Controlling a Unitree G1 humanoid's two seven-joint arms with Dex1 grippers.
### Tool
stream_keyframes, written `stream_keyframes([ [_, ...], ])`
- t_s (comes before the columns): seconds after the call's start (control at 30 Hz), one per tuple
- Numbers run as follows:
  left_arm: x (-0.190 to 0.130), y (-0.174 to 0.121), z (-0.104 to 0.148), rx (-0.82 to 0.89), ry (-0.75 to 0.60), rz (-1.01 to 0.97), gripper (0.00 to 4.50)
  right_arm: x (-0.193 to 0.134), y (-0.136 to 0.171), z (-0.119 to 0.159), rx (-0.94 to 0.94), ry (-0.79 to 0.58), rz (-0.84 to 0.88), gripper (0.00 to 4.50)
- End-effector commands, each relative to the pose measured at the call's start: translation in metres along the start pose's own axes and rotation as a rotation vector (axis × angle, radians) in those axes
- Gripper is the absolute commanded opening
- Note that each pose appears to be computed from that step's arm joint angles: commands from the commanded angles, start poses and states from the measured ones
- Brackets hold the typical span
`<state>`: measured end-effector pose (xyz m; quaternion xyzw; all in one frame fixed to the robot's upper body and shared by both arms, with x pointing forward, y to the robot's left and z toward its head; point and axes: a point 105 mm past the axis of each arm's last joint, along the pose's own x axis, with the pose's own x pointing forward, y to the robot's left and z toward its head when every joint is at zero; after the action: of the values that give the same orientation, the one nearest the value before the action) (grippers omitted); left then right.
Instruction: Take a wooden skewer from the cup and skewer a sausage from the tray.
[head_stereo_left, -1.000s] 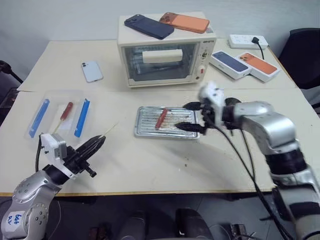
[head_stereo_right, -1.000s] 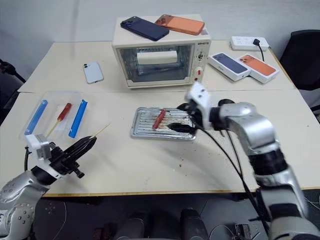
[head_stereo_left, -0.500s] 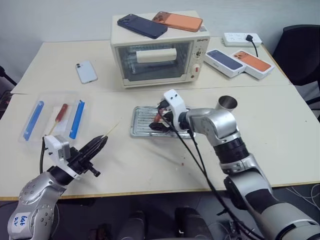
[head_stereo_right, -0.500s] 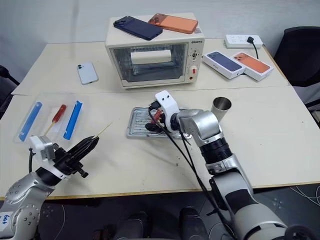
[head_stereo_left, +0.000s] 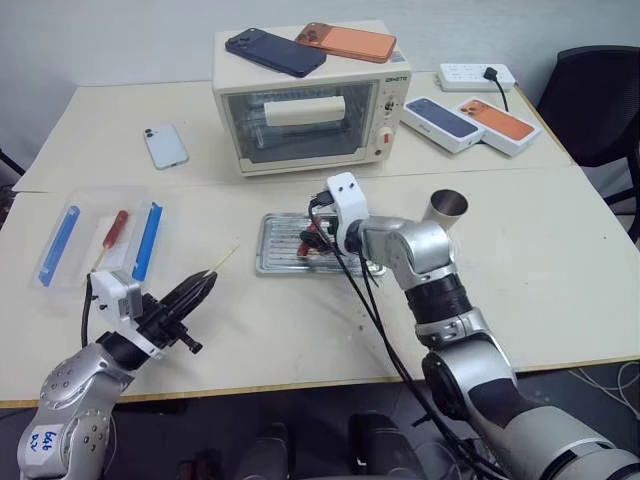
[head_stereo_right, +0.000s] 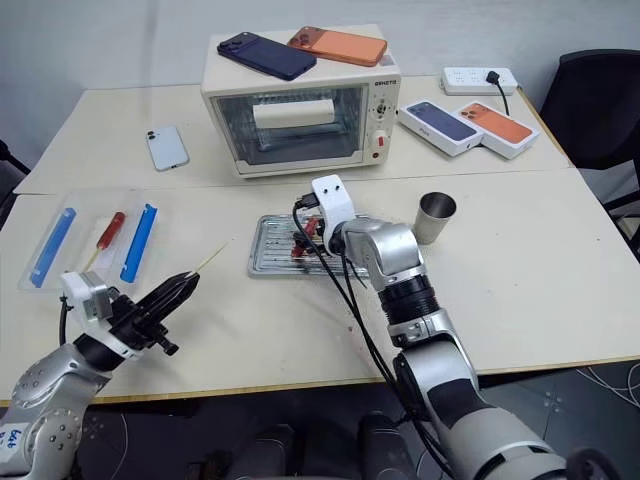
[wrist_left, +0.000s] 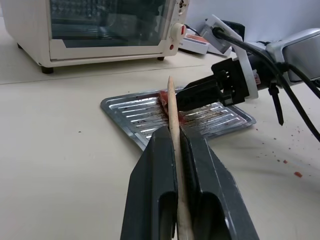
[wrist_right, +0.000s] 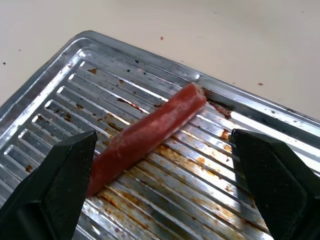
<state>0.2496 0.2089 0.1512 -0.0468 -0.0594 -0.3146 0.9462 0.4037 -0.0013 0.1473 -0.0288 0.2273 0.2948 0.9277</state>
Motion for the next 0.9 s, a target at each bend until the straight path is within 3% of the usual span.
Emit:
stream_keyframes([
  [0.03,0.001,-0.002,0.008,0.034,-0.016,-0.012,0.00,0.000,0.008,0.018,-0.002,-0.063,0.009,4.47],
  [0.23,0.002,-0.003,0.008,0.032,-0.012,-0.017,0.00,0.007,0.016,0.013,-0.035,-0.041,-0.002,4.47],
  [0.33,0.003,-0.003,0.008,0.032,-0.013,-0.018,0.00,0.008,0.016,0.011,-0.047,-0.033,-0.011,3.98],
  [0.53,0.003,-0.001,0.008,0.036,-0.013,-0.014,0.00,0.008,0.015,0.008,-0.054,-0.015,-0.006,2.39],
  [0.9,0.003,-0.001,0.008,0.034,-0.014,-0.014,0.00,0.008,0.010,0.007,-0.056,0.001,0.004,2.39],
])
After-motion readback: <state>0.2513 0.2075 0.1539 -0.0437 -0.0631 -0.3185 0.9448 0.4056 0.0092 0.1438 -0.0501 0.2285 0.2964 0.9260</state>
